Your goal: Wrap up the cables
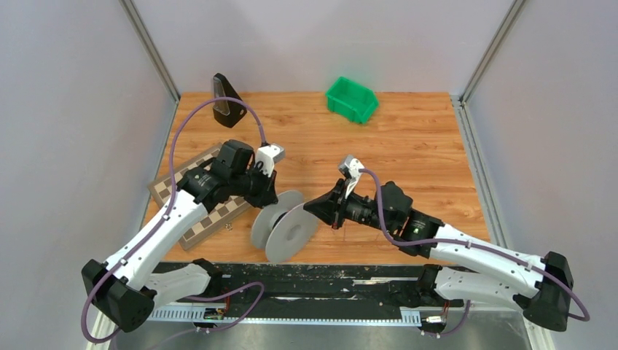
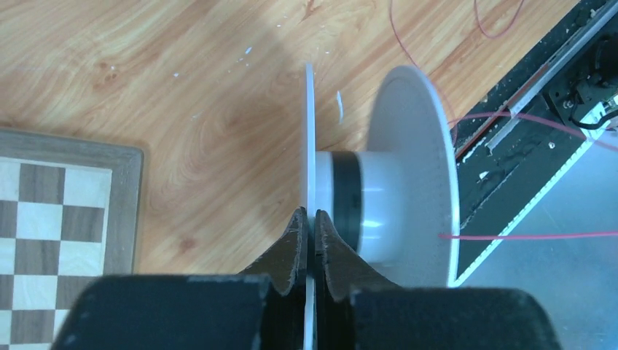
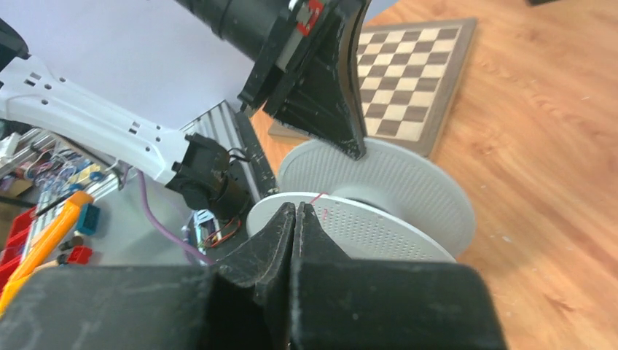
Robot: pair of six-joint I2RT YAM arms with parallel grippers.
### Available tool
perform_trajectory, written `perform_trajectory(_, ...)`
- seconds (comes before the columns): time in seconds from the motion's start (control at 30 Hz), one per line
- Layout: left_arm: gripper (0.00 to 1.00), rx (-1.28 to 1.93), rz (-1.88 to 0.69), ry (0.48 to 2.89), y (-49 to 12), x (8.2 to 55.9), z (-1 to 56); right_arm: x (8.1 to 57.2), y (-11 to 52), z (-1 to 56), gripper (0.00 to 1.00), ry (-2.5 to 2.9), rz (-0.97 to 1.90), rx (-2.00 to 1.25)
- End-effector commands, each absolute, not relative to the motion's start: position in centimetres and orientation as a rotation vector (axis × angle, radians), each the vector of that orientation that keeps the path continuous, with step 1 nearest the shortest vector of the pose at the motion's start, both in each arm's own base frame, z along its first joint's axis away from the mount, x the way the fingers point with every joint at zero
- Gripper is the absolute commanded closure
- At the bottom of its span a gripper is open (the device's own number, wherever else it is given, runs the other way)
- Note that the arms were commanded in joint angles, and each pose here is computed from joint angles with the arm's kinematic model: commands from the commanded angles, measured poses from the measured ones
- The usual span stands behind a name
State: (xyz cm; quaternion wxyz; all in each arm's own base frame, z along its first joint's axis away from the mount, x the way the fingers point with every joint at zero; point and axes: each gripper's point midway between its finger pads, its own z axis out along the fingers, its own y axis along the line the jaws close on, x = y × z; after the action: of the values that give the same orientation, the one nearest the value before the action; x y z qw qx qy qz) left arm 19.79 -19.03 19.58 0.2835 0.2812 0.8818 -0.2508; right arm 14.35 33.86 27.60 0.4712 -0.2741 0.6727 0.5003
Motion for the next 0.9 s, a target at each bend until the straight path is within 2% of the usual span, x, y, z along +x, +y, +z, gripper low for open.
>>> perform_trajectory(0.0, 0.99, 0.787, -0.687, 2.237, -20.8, 20.9, 21.0, 16.3, 31.2, 31.0, 1.0, 1.519, 1.069, -0.618)
perform_trajectory(0.2, 1.0, 0.879, -0.688, 2.095, -24.3, 23.1, 22.4, 17.6, 28.9, 34.0, 1.0, 1.452, 0.963, -0.563)
perform_trajectory(0.63, 1.0, 0.99, -0.631, 1.918, -27.3, 25.7, 23.5, 18.3, 28.4, 31.9, 1.0, 1.502, 0.921, -0.544)
perform_trajectory(0.77, 0.87, 1.008, -0.653, 1.91, -27.7, 25.5, 23.6, 18.1, 28.2, 31.9, 1.0, 1.505, 0.935, -0.536)
perform_trajectory(0.87, 0.7, 0.993, -0.678, 1.935, -27.9, 25.2, 23.3, 17.8, 28.5, 31.7, 1.0, 1.517, 0.962, -0.531)
